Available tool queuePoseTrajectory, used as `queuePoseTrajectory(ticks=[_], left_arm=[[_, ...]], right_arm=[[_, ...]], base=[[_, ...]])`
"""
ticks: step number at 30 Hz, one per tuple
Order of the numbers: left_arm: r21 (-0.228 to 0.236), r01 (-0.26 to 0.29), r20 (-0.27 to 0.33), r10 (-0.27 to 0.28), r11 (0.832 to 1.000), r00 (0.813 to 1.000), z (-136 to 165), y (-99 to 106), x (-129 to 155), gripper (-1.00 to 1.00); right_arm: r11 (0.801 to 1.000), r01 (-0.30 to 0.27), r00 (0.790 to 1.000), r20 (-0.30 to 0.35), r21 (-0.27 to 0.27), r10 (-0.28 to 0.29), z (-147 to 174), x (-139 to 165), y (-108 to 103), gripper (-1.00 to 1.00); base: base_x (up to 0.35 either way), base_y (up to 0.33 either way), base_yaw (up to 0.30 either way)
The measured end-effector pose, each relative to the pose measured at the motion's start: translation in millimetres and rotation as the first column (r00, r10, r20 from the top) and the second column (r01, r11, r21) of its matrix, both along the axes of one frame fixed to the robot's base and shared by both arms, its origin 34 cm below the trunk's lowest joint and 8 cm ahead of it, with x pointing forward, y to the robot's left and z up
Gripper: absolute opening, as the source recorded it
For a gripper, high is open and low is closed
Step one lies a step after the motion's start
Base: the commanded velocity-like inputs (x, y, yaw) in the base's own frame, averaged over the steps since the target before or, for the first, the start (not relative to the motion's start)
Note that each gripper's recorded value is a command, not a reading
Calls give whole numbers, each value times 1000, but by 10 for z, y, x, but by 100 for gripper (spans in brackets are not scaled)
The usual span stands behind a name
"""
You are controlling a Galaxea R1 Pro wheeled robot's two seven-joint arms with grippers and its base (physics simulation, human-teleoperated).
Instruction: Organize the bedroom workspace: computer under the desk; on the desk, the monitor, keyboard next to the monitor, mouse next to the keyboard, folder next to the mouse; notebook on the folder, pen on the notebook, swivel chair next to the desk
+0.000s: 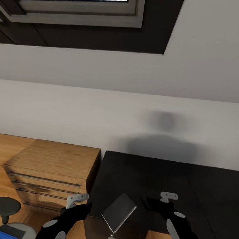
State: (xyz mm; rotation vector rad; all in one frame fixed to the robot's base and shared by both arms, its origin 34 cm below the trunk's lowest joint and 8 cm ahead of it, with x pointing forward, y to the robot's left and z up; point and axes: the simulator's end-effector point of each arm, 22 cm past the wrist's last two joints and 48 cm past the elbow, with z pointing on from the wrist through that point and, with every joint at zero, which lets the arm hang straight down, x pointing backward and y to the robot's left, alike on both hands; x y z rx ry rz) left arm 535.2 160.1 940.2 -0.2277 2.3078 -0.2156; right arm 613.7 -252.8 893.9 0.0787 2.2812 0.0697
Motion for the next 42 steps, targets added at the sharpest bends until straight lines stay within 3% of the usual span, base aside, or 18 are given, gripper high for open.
queuePoseTrajectory(ticks=[8, 10, 21, 26, 37, 42], left_arm=[[1, -25, 0, 25, 1000, 1000, -2, 111, 14, 100], [2, -45, -2, 45, 999, 999, -10, 194, 23, 100], [0, -65, -5, 65, 998, 998, -17, 270, 31, 100], [-6, -67, -6, 67, 998, 998, -18, 266, 30, 100], [-25, -68, -10, 68, 997, 998, -53, 244, 48, 100], [-25, -87, -12, 87, 996, 996, -93, 323, 74, 100]], right_arm=[[1000, -9, 1000, -27, 5, 9, -119, -57, 9, 100], [1000, 0, 997, -72, -5, -1, -301, -93, -56, 100], [999, 22, 996, -85, -25, -24, -466, -4, -171, 100], [998, 1, 996, -84, -58, -6, -475, -3, -174, 100], [998, -29, 995, -95, -63, 23, -597, -21, -155, 100], [997, -33, 996, -89, -75, 27, -626, 8, -172, 100]], base=[[60, 0, 0], [103, 0, 0], [13, 0, 0], [0, 0, 0], [0, 0, 0], [0, 0, 0]])
